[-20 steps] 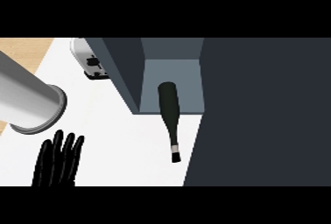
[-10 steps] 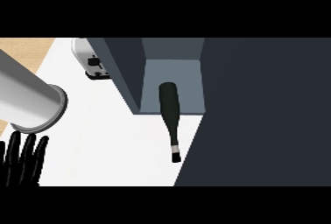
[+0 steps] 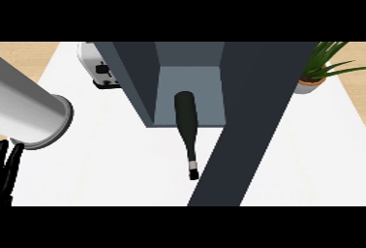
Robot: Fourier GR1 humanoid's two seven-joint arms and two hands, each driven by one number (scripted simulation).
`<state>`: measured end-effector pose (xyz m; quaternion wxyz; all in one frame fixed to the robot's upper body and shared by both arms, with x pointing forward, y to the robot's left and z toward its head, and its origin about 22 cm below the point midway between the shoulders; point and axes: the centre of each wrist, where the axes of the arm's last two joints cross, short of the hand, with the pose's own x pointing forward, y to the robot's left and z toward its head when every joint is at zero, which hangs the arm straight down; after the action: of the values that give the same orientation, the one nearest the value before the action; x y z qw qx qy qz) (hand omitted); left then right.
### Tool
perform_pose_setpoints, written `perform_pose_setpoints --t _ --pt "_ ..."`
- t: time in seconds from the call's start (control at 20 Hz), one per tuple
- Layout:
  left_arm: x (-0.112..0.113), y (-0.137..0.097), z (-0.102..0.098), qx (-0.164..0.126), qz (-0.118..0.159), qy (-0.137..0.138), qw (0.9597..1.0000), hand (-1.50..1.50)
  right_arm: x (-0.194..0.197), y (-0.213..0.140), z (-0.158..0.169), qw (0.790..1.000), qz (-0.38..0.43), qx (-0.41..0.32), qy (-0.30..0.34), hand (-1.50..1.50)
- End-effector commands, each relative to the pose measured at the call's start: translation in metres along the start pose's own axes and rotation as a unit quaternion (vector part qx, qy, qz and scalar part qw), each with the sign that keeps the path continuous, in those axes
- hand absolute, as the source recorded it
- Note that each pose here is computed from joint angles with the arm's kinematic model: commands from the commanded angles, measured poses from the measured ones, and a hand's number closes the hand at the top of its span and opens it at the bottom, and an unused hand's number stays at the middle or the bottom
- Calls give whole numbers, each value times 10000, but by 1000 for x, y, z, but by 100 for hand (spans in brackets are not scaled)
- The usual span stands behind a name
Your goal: Pick up the wine, place it into the cabinet and close the cabinet
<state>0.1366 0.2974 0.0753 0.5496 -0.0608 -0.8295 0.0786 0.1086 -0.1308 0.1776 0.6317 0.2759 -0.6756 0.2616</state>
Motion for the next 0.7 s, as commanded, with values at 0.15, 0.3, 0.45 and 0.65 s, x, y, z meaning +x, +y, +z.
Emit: perform_pose_setpoints --t 0.15,0.3,0.45,0.65 --pt "12 17 1 -84 74 162 9998 -150 7 40 -10 9977 36 361 -580 150" --pt "14 18 -7 -184 33 136 9997 -150 17 38 -6 9961 142 326 -807 150" --pt "13 30 -14 -44 142 30 9999 -150 7 47 -27 9962 314 230 -775 150" --pt "9 23 -10 -228 285 121 9993 -150 9 52 -42 9961 431 -48 -769 150"
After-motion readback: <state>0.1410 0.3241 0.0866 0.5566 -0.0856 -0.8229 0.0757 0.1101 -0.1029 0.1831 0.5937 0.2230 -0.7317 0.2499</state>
